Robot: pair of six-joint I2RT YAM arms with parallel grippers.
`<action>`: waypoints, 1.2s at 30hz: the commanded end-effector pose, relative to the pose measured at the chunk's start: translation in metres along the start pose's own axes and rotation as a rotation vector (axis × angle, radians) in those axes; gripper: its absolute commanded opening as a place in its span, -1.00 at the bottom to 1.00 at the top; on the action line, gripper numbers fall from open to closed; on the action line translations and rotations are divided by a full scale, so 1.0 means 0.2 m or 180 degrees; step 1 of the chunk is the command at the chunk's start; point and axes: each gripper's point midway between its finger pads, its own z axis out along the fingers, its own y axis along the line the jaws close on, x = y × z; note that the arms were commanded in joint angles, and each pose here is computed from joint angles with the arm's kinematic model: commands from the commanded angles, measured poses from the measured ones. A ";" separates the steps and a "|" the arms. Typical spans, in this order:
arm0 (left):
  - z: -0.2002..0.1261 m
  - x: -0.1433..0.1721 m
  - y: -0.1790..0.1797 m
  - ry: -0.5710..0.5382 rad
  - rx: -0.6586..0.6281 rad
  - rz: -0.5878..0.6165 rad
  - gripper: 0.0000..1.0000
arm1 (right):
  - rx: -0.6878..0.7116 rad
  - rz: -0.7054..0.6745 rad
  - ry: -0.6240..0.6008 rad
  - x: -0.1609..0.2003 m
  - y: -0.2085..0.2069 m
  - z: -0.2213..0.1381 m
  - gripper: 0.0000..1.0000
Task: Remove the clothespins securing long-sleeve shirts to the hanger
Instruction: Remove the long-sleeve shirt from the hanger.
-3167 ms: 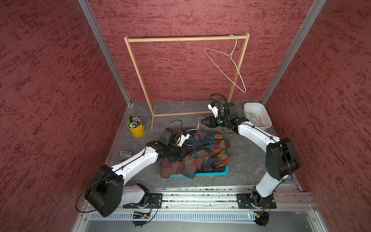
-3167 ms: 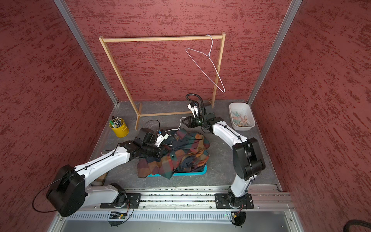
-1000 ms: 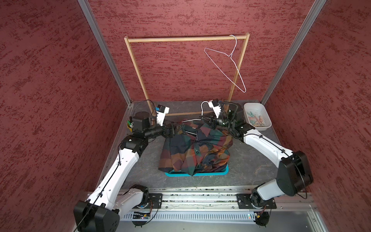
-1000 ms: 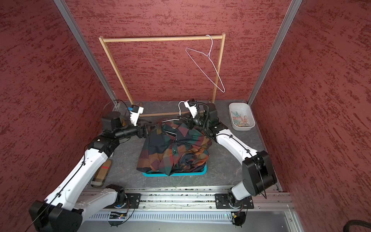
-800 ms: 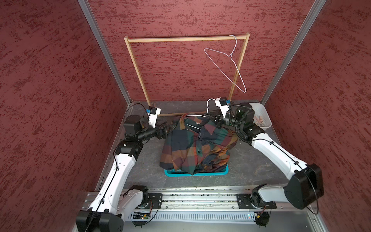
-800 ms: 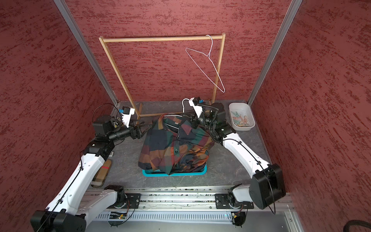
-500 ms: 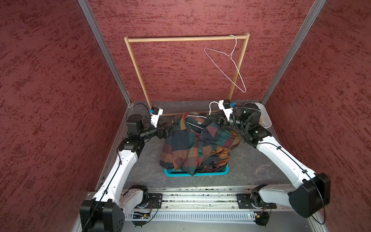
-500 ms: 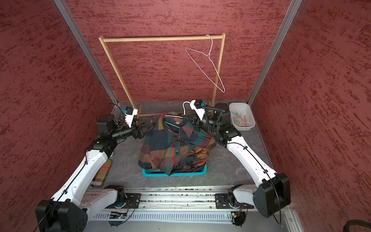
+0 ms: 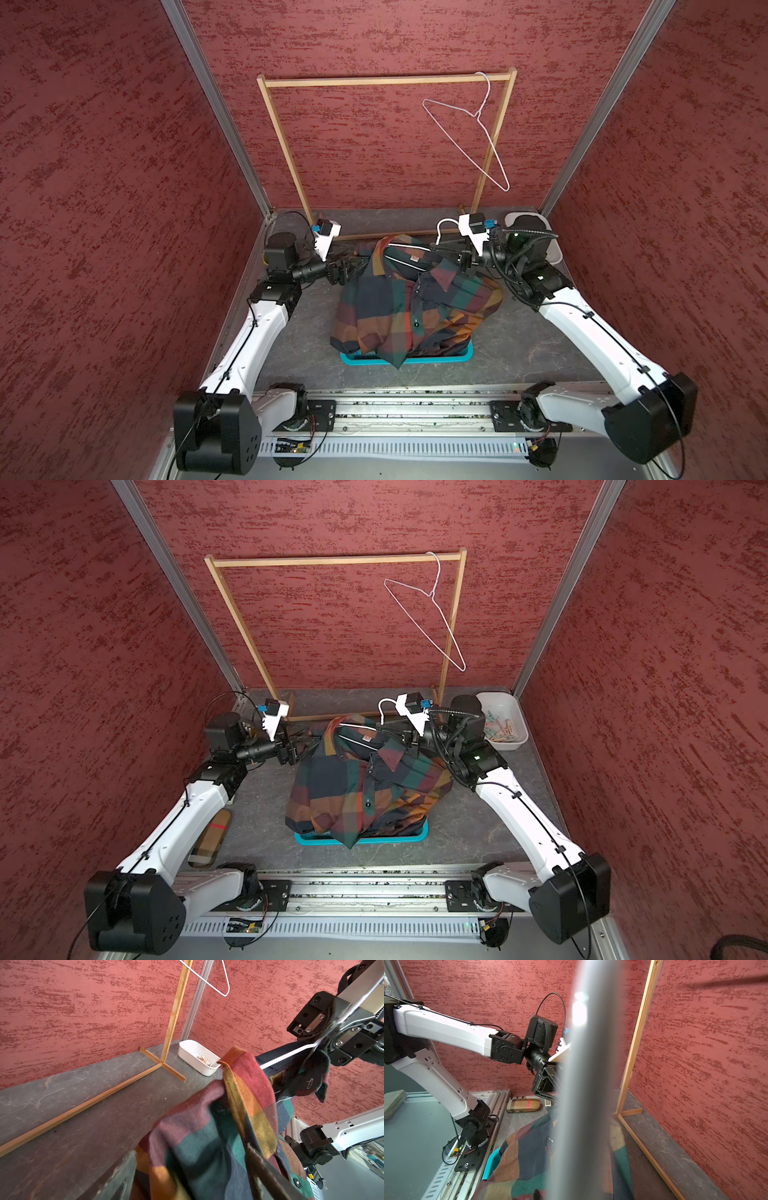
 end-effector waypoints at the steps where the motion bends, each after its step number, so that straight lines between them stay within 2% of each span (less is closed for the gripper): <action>1: 0.03 -0.03 -0.04 0.0008 0.0183 0.0191 0.33 | -0.0103 -0.0247 -0.0141 -0.11 0.05 -0.03 -1.00; 4: 0.05 -0.02 -0.06 0.0068 0.0277 0.0182 -0.36 | -0.0088 -0.0252 -0.0150 -0.11 0.05 -0.03 -1.00; 6: 0.06 -0.01 -0.06 0.0077 0.0283 0.0197 -0.74 | -0.0102 -0.0263 -0.0156 -0.12 0.06 -0.04 -1.00; 8: 0.05 -0.02 -0.06 0.0069 0.0275 0.0211 -1.00 | -0.0116 -0.0257 -0.0156 -0.12 0.06 -0.04 -1.00; 14: 0.01 -0.06 -0.03 -0.0061 0.0165 0.0249 -1.00 | -0.0073 -0.0188 -0.0120 -0.11 0.04 -0.08 -1.00; 21: -0.07 -0.16 0.22 -0.0363 -0.0616 0.0053 -1.00 | 0.0074 -0.0070 -0.0114 -0.06 0.05 -0.21 -1.00; 25: -0.09 -0.21 0.29 -0.0480 -0.0764 -0.0075 -1.00 | 0.0134 -0.0022 -0.0084 -0.02 0.09 -0.25 -1.00; 31: -0.05 -0.13 0.37 -0.0341 -0.0777 -0.0392 -1.00 | 0.0121 -0.0057 -0.0124 -0.01 0.15 -0.30 -1.00; 36: 0.04 0.07 0.33 -0.0084 -0.0654 -0.0594 -1.00 | 0.0105 -0.0180 -0.0220 -0.08 0.16 -0.32 -1.00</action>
